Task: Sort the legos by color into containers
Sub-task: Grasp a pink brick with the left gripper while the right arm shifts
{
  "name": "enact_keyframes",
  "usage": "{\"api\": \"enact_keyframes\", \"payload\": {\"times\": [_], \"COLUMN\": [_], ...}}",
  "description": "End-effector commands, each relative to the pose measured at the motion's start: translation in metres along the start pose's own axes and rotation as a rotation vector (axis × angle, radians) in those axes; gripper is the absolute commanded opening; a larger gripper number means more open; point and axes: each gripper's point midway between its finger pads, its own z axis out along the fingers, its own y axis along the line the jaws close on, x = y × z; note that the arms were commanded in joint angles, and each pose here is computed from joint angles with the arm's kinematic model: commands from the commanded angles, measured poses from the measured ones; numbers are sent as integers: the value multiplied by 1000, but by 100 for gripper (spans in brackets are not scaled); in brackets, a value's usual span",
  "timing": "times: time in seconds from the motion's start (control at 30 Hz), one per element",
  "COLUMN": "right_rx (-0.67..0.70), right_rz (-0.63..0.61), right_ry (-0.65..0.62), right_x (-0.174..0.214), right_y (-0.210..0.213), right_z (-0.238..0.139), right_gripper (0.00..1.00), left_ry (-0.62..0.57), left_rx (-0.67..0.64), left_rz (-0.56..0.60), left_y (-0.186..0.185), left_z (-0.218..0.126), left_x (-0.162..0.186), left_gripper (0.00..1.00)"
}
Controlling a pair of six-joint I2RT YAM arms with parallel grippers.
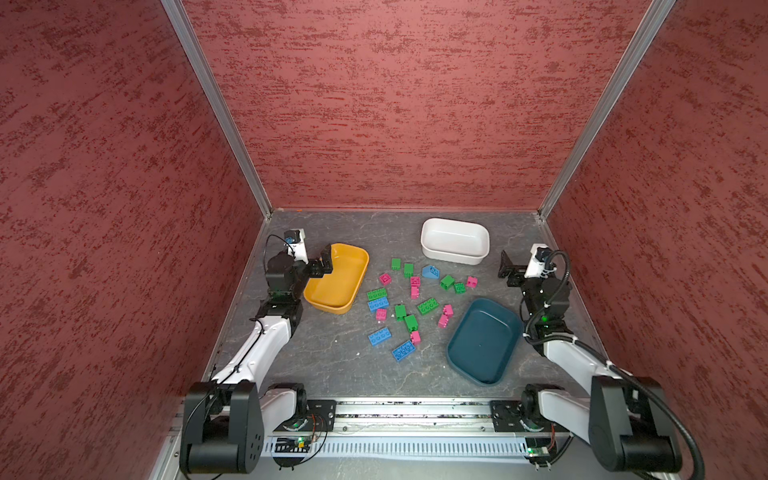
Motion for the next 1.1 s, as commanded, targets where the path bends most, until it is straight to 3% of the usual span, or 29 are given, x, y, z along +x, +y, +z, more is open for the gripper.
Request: {"api": "enact_keyframes", "payload": {"times": [0.0, 0.1, 0.33, 0.5, 0.8, 1.07], "right_rx": [-158, -275, -507, -586, -623, -612], "right_rz": [68, 102, 157, 169, 135, 97], "right_ry": [101, 153, 305, 378, 462, 504], "right_x": [3, -4, -9, -3, 19, 32], "right_y": [28, 50, 95, 117, 140, 144], "right_z": [-5, -12, -35, -48, -60, -63], "right_gripper": [99, 99, 99, 99, 99, 99], "left_ry": [223, 336, 541, 641, 811, 876], "left_rx": [77, 191, 387, 488, 506, 470], "left_rz": [1, 22, 204, 315, 497, 637], "left_y": [-24, -57, -118, -146, -162, -166], "left_z": [-10, -13, -15, -5, 37, 63], "left_x": [28, 32, 63, 87, 125, 153], "left_gripper": [99, 99, 100, 100, 91, 85]}}
